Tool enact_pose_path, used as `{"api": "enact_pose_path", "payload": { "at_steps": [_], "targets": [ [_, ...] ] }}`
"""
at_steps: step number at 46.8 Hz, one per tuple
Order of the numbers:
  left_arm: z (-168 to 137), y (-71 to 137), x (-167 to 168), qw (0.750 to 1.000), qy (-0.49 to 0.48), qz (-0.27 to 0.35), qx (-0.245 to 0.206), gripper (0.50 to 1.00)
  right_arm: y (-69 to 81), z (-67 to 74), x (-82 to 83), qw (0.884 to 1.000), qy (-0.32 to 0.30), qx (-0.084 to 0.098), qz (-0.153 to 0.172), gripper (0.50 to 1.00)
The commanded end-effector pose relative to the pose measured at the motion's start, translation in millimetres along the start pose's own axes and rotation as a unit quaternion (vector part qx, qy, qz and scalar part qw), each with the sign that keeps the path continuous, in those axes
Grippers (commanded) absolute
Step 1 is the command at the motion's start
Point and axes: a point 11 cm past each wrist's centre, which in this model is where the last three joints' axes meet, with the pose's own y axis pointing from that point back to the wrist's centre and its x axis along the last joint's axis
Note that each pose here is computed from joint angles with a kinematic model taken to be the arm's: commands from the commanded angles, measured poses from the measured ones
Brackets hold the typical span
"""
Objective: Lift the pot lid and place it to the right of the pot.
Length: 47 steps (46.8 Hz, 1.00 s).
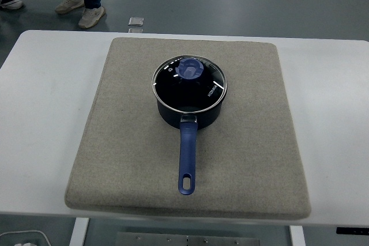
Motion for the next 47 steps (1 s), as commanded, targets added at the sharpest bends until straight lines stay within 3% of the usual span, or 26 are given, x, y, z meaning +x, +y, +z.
{"api": "enact_pose_path", "payload": {
  "at_steps": [1,9,16,20,24,36,41,47],
  "targets": [
    [0.0,0.0,0.0,1.0,0.0,0.0,0.0,1.0,-0.2,-7.4,-8.0,0.999,0.018,0.003,-0.029,0.936],
    [-0.1,0.0,0.0,1.0,0.0,0.0,0.0,1.0,0.4,-26.6,-26.4,0.994,0.046,0.032,-0.095,0.936],
    [0.0,0.0,0.0,1.0,0.0,0.0,0.0,1.0,1.6,-34.2,-40.9,0.985,0.081,0.031,-0.147,0.938],
    [-0.1,0.0,0.0,1.0,0.0,0.0,0.0,1.0,5.3,-39.2,-42.0,0.981,0.087,0.039,-0.168,0.938],
    [0.0,0.0,0.0,1.0,0.0,0.0,0.0,1.0,7.0,-48.3,-54.3,0.973,0.099,0.047,-0.205,0.938],
    [0.0,0.0,0.0,1.0,0.0,0.0,0.0,1.0,15.9,-47.6,-82.1,0.951,0.132,0.04,-0.276,0.938],
    [0.0,0.0,0.0,1.0,0.0,0.0,0.0,1.0,21.3,-48.4,-89.9,0.944,0.135,0.047,-0.297,0.938],
    [0.0,0.0,0.0,1.0,0.0,0.0,0.0,1.0,30.8,-48.4,-102.6,0.927,0.157,0.05,-0.336,0.938]
  ]
}}
